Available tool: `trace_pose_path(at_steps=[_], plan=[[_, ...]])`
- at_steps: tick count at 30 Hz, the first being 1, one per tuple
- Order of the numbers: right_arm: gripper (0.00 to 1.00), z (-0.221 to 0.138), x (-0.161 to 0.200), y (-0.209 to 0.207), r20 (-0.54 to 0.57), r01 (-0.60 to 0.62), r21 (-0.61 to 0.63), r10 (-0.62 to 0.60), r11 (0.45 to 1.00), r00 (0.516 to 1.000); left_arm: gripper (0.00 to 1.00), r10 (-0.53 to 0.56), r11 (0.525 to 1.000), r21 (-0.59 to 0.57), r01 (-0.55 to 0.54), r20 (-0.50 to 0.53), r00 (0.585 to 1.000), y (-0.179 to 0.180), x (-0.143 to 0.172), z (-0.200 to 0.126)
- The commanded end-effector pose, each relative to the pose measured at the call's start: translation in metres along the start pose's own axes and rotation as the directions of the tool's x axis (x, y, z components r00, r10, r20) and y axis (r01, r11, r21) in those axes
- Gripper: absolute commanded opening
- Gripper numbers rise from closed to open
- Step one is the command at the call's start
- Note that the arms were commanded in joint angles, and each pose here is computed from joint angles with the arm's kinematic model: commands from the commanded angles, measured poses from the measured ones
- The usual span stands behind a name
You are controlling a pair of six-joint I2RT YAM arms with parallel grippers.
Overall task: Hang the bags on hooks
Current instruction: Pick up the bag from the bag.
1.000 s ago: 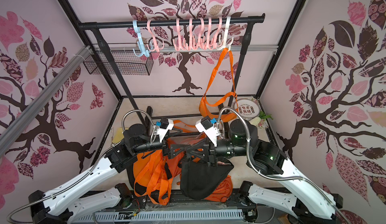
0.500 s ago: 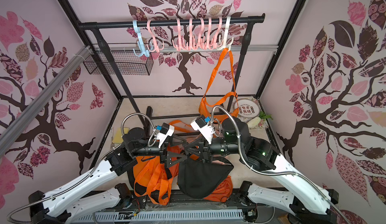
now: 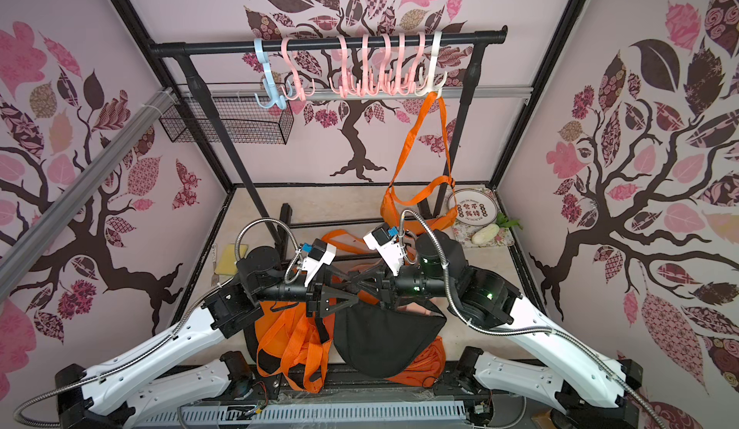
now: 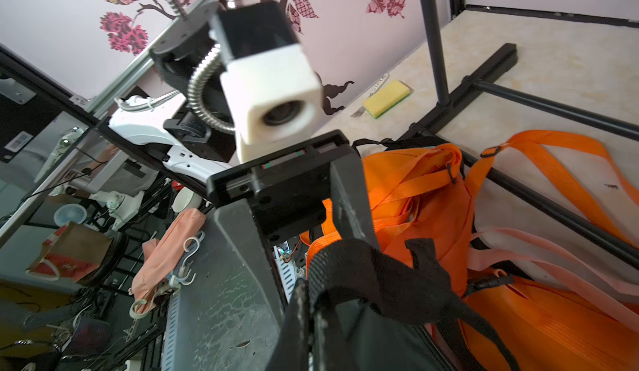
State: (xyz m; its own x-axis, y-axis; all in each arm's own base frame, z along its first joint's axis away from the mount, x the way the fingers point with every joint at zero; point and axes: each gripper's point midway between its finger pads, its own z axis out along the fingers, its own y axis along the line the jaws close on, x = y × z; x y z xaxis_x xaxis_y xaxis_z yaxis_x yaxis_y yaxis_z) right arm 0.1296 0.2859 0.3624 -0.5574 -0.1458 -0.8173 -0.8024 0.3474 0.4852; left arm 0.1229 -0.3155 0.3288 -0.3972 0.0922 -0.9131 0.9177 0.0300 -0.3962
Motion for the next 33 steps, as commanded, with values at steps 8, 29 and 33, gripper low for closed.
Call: trace_pose_path(at_steps=[8, 29, 33], plan=[[0.07, -0.01, -0.017, -0.007, 0.093, -0.008, 0.067, 0.001, 0.998, 0.996, 0.12, 0.045, 0.998, -0.036, -0.044, 0.04, 0.998, -0.006, -0.022, -0.007], [0.72, 0.024, 0.068, -0.099, -0.02, 0.126, 0.317, -0.126, 0.94, 0.992, 0.0, 0.123, 0.981, -0.155, -0.117, 0.032, 0.992, -0.013, -0.04, -0.033], [0.72, 0.037, 0.072, -0.098, 0.0, 0.11, 0.276, -0.114, 0.955, 0.993, 0.0, 0.124, 0.982, -0.15, -0.118, 0.03, 0.992, -0.015, -0.041, -0.033]])
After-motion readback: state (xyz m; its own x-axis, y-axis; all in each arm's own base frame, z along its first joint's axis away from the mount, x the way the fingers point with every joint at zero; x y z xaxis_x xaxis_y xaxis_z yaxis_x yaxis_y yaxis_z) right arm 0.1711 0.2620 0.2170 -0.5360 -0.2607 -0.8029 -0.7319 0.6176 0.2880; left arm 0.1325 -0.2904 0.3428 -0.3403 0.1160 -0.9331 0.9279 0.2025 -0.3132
